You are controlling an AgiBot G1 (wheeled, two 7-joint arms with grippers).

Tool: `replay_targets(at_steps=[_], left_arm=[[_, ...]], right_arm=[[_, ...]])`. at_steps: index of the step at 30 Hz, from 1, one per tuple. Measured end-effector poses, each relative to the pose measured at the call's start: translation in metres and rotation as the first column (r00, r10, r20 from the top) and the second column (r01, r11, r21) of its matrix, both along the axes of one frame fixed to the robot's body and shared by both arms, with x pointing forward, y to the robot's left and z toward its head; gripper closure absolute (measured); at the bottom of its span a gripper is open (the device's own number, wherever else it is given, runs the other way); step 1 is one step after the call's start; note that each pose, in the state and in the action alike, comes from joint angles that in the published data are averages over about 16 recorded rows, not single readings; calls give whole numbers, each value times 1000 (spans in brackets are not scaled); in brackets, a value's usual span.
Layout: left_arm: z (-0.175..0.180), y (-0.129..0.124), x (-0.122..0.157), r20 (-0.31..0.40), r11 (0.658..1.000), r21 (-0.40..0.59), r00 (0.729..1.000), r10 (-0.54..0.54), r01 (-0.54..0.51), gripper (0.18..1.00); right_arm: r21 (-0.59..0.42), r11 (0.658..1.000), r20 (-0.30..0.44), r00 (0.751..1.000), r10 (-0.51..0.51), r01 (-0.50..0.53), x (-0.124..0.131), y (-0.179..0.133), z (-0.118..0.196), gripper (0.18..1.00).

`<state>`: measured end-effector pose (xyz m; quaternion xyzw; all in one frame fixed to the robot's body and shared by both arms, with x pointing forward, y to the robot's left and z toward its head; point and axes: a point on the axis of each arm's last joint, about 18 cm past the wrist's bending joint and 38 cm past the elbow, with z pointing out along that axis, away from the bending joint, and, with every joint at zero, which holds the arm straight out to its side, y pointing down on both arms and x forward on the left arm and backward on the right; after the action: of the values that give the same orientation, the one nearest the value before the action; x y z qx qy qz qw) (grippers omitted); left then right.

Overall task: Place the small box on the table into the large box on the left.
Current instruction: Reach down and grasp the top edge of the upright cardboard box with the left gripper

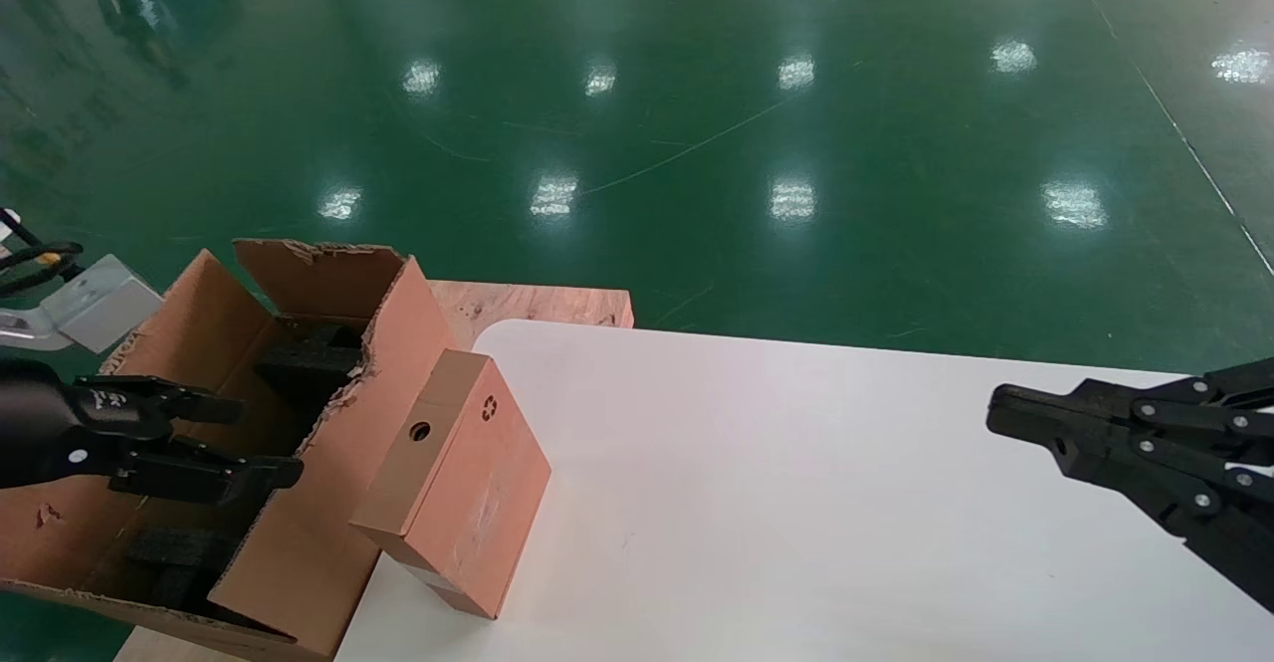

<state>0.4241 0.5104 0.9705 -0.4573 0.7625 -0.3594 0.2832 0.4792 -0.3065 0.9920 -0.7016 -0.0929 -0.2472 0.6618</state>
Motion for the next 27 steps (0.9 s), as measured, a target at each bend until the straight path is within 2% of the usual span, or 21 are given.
replay_targets(at_steps=[6,15,27], left_arm=[[1,6,17,37,1000,7,999,5,-6,184],[4,3,48,97,997,10,993,-71,70,184],[5,-12,91,91,990,10,986,-142,141,184]], right_arm=[[0,1000,0,1000,0,0,0,0,0,988],[0,1000,0,1000,0,0,0,0,0,988],[0,1000,0,1000,0,0,0,0,0,988]])
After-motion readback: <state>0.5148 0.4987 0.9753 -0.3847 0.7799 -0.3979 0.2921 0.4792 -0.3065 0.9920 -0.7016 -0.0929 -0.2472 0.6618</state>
